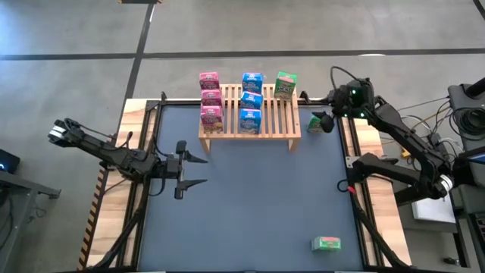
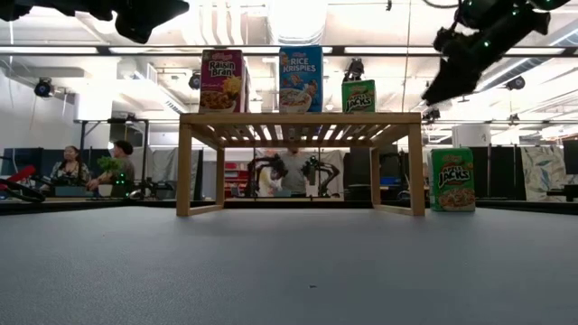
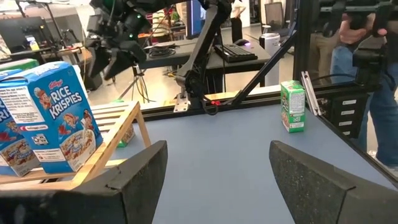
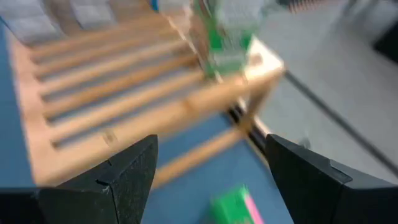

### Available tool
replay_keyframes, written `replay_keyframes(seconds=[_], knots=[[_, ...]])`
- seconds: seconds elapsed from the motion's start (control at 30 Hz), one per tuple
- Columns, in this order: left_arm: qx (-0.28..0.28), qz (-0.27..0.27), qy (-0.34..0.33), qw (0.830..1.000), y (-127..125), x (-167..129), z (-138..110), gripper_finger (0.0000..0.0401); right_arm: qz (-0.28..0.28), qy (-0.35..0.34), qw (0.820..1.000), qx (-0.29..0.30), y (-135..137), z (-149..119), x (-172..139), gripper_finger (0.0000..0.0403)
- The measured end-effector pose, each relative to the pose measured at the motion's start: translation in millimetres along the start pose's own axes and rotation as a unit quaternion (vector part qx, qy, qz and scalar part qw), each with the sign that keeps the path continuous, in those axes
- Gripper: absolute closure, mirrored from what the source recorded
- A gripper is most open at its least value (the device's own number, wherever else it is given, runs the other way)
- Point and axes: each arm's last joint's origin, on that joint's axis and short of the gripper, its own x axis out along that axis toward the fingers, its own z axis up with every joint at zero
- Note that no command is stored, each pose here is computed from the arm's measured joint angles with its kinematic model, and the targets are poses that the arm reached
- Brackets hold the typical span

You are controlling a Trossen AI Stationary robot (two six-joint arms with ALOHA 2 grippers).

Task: Stack cereal on shelf
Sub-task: Put the top green cereal box on the shelf aligned with the other green cereal box

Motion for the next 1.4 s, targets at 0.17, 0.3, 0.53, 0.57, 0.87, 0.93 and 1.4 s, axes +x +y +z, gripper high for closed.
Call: replay_keyframes(seconds=[0.17,0.3,0.53,0.57,0.87,0.93,1.4], knots=[[0.001,0.0,0.002,1.0,0,0,0,0.0136,-0.017,0.084,0.996,0.022,0,-13,5,0.0117],[0.001,0.0,0.003,1.0,0,0,-1,0.0136,-0.043,0.119,0.99,0.069,-4,-17,14,0.0101],[0.002,-0.001,0.008,1.0,0,0,-2,0.0136,-0.092,0.136,0.975,0.148,-14,-18,34,0.0049],[0.002,-0.001,0.009,1.0,0,0,-2,0.0136,-0.093,0.137,0.974,0.157,-15,-18,36,0.0043],[0.003,-0.001,0.012,1.0,0,0,-2,0.0136,-0.088,0.161,0.968,0.172,-20,-22,52,0.0034],[0.003,-0.001,0.012,1.0,0,0,-2,0.0136,-0.09,0.156,0.968,0.175,-20,-21,54,0.0034],[0.001,0.018,-0.007,1.0,4,-6,5,0.0136,-0.104,0.113,0.965,0.213,-21,-14,46,0.0034]])
